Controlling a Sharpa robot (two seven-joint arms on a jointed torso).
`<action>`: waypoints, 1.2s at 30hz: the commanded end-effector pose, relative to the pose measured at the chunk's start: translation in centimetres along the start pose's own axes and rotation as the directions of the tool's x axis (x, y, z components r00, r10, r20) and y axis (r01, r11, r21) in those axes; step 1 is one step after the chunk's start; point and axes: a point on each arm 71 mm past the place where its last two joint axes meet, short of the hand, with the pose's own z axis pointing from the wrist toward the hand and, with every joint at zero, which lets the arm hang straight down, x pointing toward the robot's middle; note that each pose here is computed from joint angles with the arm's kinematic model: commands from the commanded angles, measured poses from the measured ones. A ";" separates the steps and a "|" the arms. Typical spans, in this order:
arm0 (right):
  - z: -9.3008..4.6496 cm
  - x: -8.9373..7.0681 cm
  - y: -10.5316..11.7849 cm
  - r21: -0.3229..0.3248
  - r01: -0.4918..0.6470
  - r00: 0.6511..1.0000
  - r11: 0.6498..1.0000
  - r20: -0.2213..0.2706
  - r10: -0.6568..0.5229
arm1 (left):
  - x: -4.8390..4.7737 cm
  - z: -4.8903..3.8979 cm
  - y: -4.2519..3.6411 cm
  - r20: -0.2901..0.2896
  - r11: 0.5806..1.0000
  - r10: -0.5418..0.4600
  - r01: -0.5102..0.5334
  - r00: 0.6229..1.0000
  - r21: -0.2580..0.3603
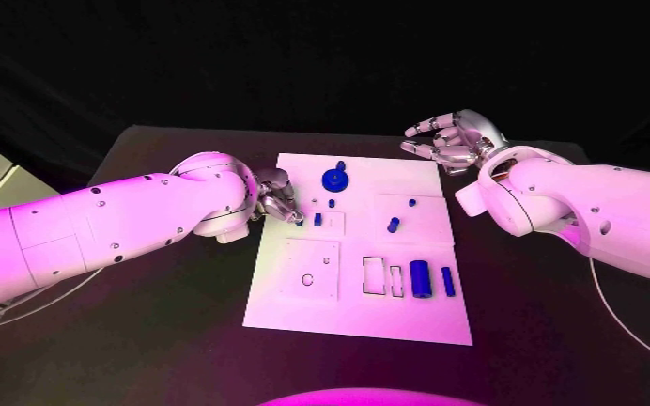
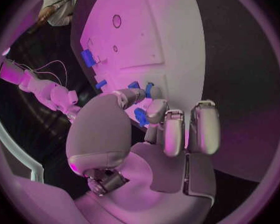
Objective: Assemble the parts on the task board
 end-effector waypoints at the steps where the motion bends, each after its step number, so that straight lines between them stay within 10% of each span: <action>1: 0.0 0.1 0.1 -0.012 0.002 1.000 1.000 -0.016 -0.003 | 0.56 0.19 -0.20 -0.038 1.000 -0.002 0.002 0.999 0.002; 36: 0.0 0.1 0.0 -0.011 0.001 1.000 1.000 -0.013 -0.002 | 0.01 0.74 1.04 -0.015 0.997 -0.061 0.060 0.998 -0.041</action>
